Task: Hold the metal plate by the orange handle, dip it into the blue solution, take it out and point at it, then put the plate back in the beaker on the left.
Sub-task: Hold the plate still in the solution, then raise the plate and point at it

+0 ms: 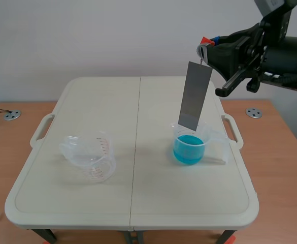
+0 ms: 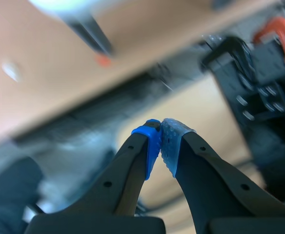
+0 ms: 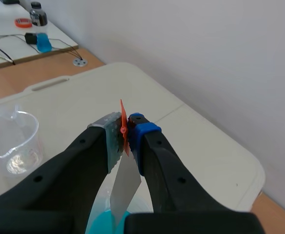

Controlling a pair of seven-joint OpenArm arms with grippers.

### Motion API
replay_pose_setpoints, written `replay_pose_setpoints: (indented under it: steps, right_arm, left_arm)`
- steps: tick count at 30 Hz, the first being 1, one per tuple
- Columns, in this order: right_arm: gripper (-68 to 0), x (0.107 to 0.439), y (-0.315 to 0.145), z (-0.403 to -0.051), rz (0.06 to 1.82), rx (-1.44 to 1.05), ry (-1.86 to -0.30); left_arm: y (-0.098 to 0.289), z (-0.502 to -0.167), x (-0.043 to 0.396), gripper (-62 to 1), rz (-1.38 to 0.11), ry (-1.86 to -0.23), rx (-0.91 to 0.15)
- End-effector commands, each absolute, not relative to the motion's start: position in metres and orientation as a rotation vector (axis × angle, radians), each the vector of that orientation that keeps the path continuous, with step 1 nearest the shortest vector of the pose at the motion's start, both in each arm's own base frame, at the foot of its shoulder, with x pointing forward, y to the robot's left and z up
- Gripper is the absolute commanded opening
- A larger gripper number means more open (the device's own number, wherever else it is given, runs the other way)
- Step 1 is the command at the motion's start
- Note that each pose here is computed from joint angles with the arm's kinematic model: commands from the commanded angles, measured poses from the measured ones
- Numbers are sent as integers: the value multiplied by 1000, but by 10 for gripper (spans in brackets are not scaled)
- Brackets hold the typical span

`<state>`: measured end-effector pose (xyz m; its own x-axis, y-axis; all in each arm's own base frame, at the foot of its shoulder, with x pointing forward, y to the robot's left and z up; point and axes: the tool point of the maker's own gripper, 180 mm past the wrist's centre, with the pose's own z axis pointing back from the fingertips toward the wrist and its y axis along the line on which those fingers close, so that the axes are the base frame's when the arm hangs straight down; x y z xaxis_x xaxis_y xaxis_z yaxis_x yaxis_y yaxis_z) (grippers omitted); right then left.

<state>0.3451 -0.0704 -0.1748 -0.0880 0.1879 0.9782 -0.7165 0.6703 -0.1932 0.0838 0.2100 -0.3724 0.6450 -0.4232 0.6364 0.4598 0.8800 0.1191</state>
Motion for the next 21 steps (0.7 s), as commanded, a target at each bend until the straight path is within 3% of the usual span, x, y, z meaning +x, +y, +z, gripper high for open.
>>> replay_pose_setpoints:
  steps: [1, 12, 21]
  right_arm:
    - [-662, 345, -73, -156, 808, 458, -1524]
    - [-662, 339, -81, -118, 794, 443, -1593]
    - [-662, 336, -89, -98, 776, 429, -1630]
  left_arm:
    - [208, -357, 100, -575, -528, -767, -53]
    - [199, -301, 183, -575, -653, -1008, -29]
    - [171, -258, 234, -575, -719, -1154, -170]
